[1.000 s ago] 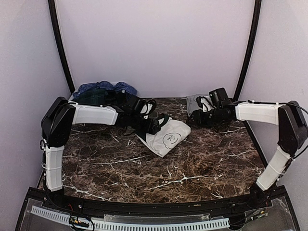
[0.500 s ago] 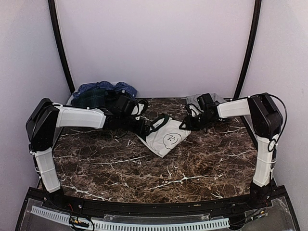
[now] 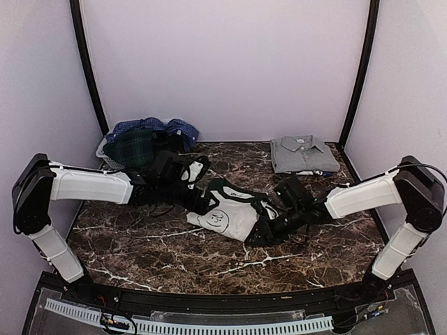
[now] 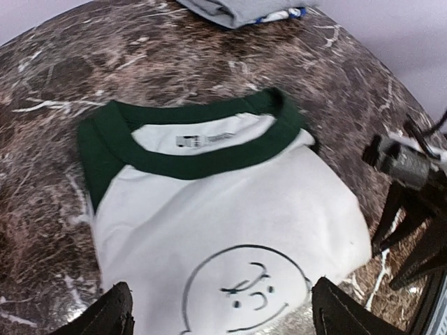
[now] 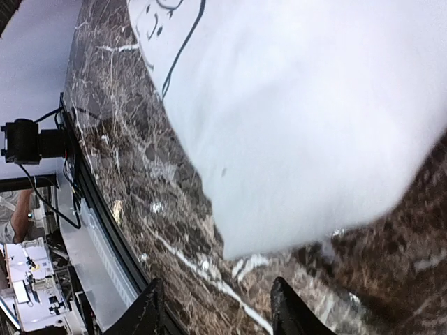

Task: Fold and stack the mixed laundry pile
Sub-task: Adjust the square-folded T-shirt at the center of the board.

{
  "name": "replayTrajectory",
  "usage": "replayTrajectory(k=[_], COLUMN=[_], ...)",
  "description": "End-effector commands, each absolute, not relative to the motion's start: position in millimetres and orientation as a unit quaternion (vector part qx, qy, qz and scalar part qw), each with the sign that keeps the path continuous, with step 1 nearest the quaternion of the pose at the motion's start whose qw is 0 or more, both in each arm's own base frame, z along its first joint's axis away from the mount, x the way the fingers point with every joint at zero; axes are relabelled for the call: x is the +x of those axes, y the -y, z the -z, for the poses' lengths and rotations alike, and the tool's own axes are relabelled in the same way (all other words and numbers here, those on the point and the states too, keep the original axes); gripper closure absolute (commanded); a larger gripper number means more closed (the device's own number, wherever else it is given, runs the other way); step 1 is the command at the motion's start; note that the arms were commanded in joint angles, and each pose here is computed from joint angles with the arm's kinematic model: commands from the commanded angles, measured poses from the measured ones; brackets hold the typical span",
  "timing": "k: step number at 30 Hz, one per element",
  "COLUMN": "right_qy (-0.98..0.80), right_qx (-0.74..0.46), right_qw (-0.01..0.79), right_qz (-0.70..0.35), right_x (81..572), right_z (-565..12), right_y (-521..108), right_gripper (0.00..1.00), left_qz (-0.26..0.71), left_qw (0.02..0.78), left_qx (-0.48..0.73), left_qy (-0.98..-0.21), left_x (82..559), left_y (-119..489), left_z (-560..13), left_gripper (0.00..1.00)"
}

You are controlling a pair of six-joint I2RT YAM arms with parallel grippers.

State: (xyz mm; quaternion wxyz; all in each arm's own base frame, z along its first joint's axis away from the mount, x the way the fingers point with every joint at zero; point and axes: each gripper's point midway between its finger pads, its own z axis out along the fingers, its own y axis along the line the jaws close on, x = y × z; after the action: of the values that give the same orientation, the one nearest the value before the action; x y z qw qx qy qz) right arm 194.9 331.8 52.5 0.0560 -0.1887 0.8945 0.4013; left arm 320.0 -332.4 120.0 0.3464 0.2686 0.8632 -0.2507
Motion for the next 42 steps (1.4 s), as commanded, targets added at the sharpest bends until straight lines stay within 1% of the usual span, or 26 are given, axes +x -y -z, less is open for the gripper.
replayTrajectory(k=[1,4,5,7,11,12,15,19,23,26,28,31,33,34,37,40,42], right_qy=[-0.897,-0.902,-0.903,-0.908,-0.909,-0.909,-0.913,-0.933,-0.939,-0.938,-0.934,-0.93,-0.927,-0.923,-0.912,-0.907,-0.908], right_qx=[-0.155,-0.119,-0.109,-0.099,-0.107,-0.111,-0.118,-0.099,-0.074,-0.063,-0.058,-0.048,-0.042,-0.041,-0.045,-0.053,-0.056], right_qw=[0.114,0.162,0.17,0.184,0.206,0.21,0.204,0.171,0.165,0.152,0.147,0.14,0.128,0.127,0.138,0.161,0.17], right_qz=[-0.398,-0.382,-0.379,-0.363,-0.347,-0.343,-0.332,-0.3,-0.291,-0.305,-0.32,-0.336,-0.349,-0.361,-0.383,-0.385,-0.38], right_x=[206.4,237.4,247.2,266.2,298.4,306.2,323.7,332.7,332.2,334.9,340.4,350.1,355.7,358.5,366.0,377.0,385.2], right_z=[-93.4,-107.7,-108.8,-109.1,-109.0,-108.7,-99.9,-75.8,-65.9,-54.8,-49.7,-39.6,-32.1,-33.8,-44.7,-62.5,-69.4], right_y=[-308.1,-277.7,-270.1,-260.6,-266.2,-269.5,-278.1,-275.5,-269.0,-270.7,-274.1,-276.1,-277.0,-278.0,-281.4,-280.4,-277.5], right_gripper=[0.49,0.49,0.5,0.53,0.55,0.55,0.54,0.53,0.45,0.45,0.46,0.53,0.61,0.65,0.86,1.0,1.0], left_qz=[0.272,0.301,0.305,0.3,0.288,0.288,0.28,0.268,0.263,0.259,0.251,0.244,0.244,0.245,0.245,0.248,0.249], left_qw=[0.377,0.408,0.404,0.412,0.4,0.406,0.403,0.399,0.386,0.37,0.358,0.337,0.328,0.326,0.319,0.311,0.301], left_qx=[0.369,0.396,0.405,0.414,0.435,0.436,0.439,0.452,0.465,0.48,0.495,0.505,0.505,0.505,0.506,0.511,0.514], left_qy=[-0.805,-0.766,-0.762,-0.754,-0.754,-0.75,-0.752,-0.751,-0.752,-0.752,-0.751,-0.756,-0.76,-0.76,-0.763,-0.762,-0.764], left_x=[271.5,252.8,243.6,241.0,242.0,244.8,251.5,258.3,257.4,250.8,244.3,236.6,233.7,232.7,229.3,225.1,222.3], left_y=[364.2,380.1,382.9,391.2,410.6,416.3,425.5,434.8,439.7,440.5,440.2,436.6,434.0,433.2,429.9,428.8,427.4], left_z=[-141.9,-149.2,-141.2,-136.3,-119.9,-123.6,-112.8,-101.1,-85.3,-69.7,-59.1,-42.6,-36.2,-34.8,-28.5,-24.0,-19.3], left_gripper=[0.13,0.15,0.16,0.18,0.22,0.22,0.23,0.23,0.23,0.23,0.24,0.25,0.26,0.26,0.27,0.29,0.31])
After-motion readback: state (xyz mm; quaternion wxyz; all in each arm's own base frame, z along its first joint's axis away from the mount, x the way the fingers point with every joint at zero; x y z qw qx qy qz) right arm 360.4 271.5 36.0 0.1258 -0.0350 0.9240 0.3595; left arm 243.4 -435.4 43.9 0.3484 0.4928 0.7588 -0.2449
